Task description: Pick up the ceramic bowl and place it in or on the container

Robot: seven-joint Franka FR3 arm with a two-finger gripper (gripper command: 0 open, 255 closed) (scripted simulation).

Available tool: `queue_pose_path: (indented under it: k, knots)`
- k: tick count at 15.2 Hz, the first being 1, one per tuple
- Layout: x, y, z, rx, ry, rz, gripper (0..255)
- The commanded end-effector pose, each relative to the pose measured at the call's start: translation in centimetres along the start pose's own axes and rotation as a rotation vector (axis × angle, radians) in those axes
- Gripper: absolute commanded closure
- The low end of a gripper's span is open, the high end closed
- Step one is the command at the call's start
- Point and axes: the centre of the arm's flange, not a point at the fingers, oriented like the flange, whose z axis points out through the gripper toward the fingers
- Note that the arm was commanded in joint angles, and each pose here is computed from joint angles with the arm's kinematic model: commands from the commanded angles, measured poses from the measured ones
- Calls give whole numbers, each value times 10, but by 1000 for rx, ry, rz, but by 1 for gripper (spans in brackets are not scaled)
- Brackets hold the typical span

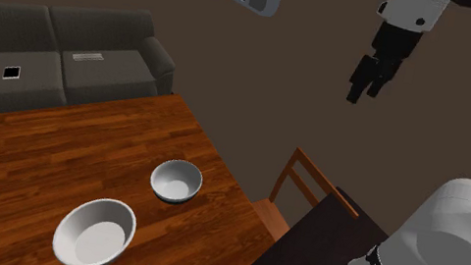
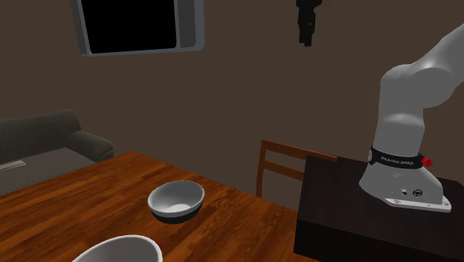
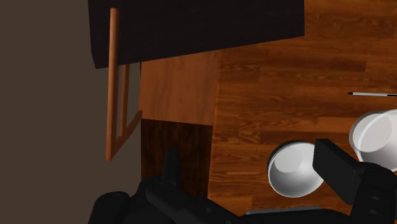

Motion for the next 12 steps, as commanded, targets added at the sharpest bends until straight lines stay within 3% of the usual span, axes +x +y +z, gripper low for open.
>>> queue_pose_path:
  k: [1, 12]
  knots:
    - [0, 0, 0, 0, 0, 0, 0]
    - [72, -25, 120, 54, 22, -13, 0]
